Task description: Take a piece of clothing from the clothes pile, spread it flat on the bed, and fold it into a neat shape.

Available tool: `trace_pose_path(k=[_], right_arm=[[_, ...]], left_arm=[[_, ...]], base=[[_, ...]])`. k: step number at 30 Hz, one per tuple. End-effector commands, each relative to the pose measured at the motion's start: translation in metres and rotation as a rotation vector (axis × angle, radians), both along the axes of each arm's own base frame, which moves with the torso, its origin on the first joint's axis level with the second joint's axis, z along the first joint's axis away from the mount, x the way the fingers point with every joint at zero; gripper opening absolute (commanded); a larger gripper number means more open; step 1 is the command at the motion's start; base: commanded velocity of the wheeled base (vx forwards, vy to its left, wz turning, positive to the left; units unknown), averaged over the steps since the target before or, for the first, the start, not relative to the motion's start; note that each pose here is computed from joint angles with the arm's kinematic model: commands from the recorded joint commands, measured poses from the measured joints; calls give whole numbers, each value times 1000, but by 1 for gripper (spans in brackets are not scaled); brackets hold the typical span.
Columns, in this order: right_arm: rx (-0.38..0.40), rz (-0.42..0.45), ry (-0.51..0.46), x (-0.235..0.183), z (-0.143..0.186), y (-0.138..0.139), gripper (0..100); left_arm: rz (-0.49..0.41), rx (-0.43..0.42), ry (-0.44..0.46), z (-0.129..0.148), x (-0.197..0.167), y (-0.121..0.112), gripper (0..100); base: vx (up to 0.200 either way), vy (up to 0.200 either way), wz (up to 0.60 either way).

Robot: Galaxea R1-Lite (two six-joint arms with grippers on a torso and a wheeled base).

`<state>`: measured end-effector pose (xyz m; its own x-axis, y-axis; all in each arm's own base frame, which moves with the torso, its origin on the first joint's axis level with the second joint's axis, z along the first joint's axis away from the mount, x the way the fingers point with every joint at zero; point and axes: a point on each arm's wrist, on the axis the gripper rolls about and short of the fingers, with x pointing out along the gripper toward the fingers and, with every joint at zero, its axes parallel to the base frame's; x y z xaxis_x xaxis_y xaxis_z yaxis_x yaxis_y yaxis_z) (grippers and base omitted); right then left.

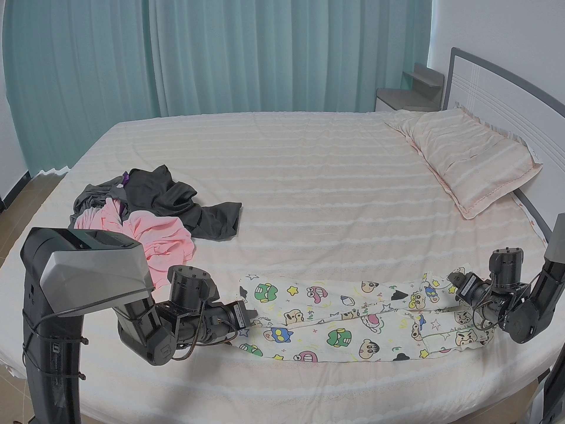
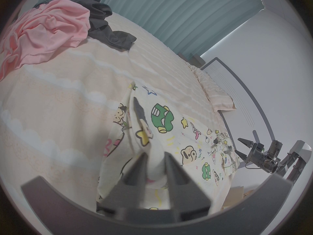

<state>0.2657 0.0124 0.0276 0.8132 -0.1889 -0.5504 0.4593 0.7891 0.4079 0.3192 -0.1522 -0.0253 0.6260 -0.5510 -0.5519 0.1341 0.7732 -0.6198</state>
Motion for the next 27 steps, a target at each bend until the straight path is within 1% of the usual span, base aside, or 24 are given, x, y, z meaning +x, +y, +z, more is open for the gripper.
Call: trace_pose_path(k=[1,9,13,17,18,27], right_arm=[[0,0,-2,0,0,0,100],[0,5,-4,0,1,1,100],[0,4,-4,0,1,1,100],[0,4,-5,0,1,1,100],[0,4,-5,0,1,1,100],[0,2,-4,-1,1,1,100]], left_arm=[[16,6,-10,3,0,1,0],[25,-2,-35,15,0,3,0],[25,11,-8,14,-1,4,0],[22,14,-6,14,-2,3,0],[20,15,-5,13,-2,3,100],[9,12,-4,16,-7,0,100]], base=[[0,0,0],[0,0,0],[0,0,0],[0,0,0],[0,0,0],[0,0,0]])
